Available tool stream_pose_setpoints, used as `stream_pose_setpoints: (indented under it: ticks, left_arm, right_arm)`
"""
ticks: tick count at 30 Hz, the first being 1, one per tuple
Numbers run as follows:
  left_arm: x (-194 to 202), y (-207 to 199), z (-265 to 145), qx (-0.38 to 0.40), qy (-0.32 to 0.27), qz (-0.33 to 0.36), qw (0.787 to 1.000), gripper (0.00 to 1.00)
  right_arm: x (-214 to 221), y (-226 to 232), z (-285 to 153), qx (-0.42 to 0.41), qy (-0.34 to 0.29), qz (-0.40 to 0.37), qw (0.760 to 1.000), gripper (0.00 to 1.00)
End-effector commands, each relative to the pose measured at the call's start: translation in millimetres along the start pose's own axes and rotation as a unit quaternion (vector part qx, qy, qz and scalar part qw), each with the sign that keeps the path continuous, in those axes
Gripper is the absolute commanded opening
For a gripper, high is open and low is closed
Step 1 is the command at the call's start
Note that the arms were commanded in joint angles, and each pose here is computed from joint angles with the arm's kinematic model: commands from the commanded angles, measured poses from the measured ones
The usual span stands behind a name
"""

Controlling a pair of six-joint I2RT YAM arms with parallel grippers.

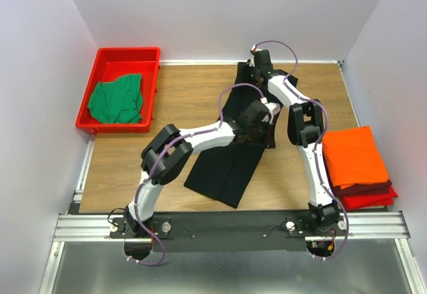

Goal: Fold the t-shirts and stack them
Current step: Fold the tshirt

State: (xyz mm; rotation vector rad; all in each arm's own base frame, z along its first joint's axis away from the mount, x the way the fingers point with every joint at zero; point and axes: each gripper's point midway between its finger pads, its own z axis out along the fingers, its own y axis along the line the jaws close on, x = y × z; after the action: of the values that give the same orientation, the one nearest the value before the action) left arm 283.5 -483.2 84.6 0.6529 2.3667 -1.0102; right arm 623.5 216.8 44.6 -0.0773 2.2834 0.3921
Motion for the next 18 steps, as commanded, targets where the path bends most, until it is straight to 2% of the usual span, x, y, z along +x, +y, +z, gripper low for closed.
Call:
stream_pose_setpoints:
  ticks: [1,2,4,7,13,18]
  left_arm:
    - [-45.9,0.5,-50.2,0.014,-0.065,-0.009,0.998,0.35]
    - [-40.9,20.1,-56.6,-0.010,-0.066,-0.020,0.998,0.35]
    - [-45.2,31.6,-79.3,-0.041,-0.082,-0.023,0.996,0.33]
    - [-26.8,56.7,-95.7,-0.092,-0.069,-0.025,0.993,0.29]
    - [42.6,97.7,-100.9,-0.166,0.002,-0.033,0.986,0.18]
    - [69.4,100.3,-99.6,-0.185,0.026,-0.022,0.982,0.15]
  right_arm:
    - [-24.8,-14.3,-32.9,0.062,-0.016,-0.010,0.998,0.96]
    - [-47.3,-12.2,-52.3,0.067,-0.040,-0.007,0.997,0.96]
    - [-63.4,-19.8,-77.7,0.094,-0.061,0.010,0.994,0.96]
    - [-68.7,-42.6,-98.9,0.134,-0.073,0.042,0.987,0.96]
    - [-19.7,-87.8,-110.3,0.183,-0.026,0.090,0.979,0.89]
    - [6.7,-106.9,-89.6,0.199,0.003,0.097,0.975,0.80]
